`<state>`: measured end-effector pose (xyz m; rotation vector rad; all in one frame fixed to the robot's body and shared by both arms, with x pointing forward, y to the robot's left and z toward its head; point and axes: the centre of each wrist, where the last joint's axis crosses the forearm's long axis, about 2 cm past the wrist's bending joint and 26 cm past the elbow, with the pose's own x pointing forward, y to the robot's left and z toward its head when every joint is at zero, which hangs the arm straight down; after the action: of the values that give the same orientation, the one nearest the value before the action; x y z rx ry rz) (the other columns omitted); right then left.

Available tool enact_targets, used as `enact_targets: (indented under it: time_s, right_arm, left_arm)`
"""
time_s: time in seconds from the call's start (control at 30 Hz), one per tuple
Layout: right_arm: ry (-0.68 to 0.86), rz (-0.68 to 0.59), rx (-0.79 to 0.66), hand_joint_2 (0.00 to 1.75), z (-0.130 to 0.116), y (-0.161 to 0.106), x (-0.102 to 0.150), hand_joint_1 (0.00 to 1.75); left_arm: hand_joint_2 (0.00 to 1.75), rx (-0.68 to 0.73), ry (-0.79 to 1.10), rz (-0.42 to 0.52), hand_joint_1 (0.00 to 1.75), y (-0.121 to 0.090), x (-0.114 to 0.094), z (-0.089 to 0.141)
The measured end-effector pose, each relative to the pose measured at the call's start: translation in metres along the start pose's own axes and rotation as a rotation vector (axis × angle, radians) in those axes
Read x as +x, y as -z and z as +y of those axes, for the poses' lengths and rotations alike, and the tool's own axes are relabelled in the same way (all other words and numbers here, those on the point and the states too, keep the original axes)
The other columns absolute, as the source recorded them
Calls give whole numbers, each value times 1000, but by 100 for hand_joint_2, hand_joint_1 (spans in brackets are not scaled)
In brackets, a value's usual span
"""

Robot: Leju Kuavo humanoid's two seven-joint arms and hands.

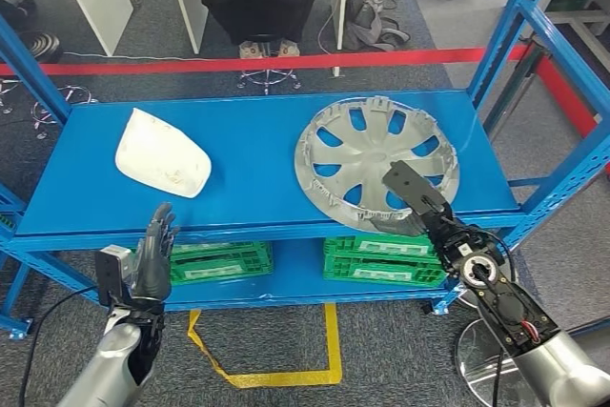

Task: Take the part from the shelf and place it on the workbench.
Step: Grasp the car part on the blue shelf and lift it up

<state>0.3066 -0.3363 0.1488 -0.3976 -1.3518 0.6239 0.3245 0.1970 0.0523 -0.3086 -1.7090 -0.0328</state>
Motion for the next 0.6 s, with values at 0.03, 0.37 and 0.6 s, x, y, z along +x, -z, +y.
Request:
enact_targets:
  time_s: [0.03, 0.37, 0.6]
  right_arm:
    - [-8, 6, 2, 175, -2, 0, -1, 0]
    - [-72, 33, 23, 175, -13, 2, -4, 0]
    - [-173, 58, 88, 175, -24, 10, -7, 0]
  left_arm:
    - [0, 0, 0, 0, 0, 0, 0, 0]
    - [0, -2, 0, -3, 0, 0, 1, 0]
    - [0, -13, 2, 0, 0, 1, 2, -1]
